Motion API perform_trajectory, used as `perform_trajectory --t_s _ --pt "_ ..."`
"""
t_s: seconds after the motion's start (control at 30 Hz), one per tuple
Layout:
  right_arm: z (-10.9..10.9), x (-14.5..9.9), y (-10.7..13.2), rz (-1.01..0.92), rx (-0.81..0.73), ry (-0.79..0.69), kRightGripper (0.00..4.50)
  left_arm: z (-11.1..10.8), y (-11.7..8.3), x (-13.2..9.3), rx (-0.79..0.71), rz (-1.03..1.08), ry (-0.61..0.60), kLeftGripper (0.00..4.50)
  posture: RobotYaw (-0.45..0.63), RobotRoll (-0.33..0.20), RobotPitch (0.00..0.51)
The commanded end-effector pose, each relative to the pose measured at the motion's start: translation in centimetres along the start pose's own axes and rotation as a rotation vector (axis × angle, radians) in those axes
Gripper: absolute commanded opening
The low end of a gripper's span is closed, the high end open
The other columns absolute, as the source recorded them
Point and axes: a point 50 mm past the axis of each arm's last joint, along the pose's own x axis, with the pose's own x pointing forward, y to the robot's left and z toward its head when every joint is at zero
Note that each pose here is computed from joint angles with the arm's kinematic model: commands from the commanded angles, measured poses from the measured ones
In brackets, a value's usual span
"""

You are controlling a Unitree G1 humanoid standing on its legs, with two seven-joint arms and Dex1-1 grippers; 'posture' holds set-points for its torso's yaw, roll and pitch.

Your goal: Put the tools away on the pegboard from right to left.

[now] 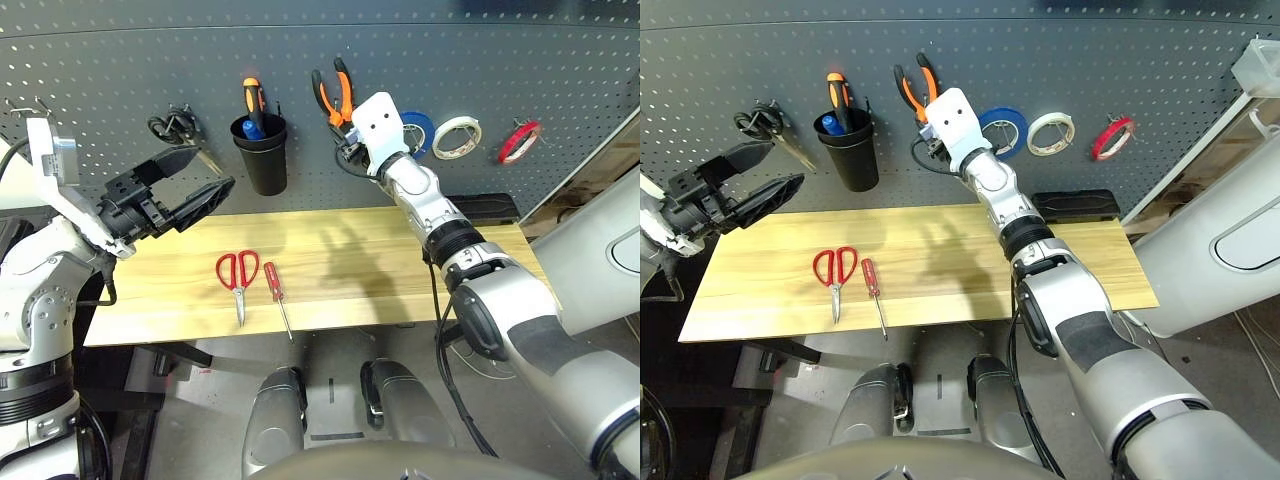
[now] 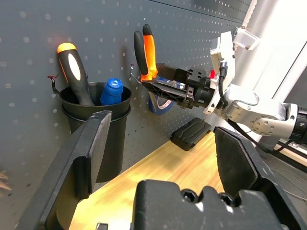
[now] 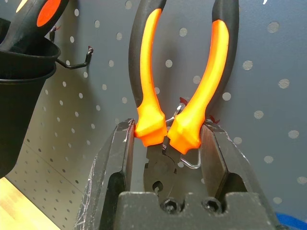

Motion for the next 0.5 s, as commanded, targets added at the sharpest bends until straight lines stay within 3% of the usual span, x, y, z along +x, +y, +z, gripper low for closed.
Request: perform_trajectory --t_s 0.03,0.4,0.5 --pt "-1.29 -0.77 -0.41 -0.019 0.005 0.052 2.09 -0.08 -0.45 0.45 -0.006 -0.028 -0.004 4.5 0.03 0.0 0.112" --pt "-1.93 -1.28 -0.53 -0.034 0.023 0.07 2.09 -0.2 -0.46 0.47 -0.011 -0.035 -0.001 4.5 0.03 0.0 0.118" --pt "-1.24 -1.22 -0.75 -0.045 0.041 0.017 2.09 -0.24 -0.47 0.48 -0.012 -0.037 0.0 4.5 0.03 0.0 0.12"
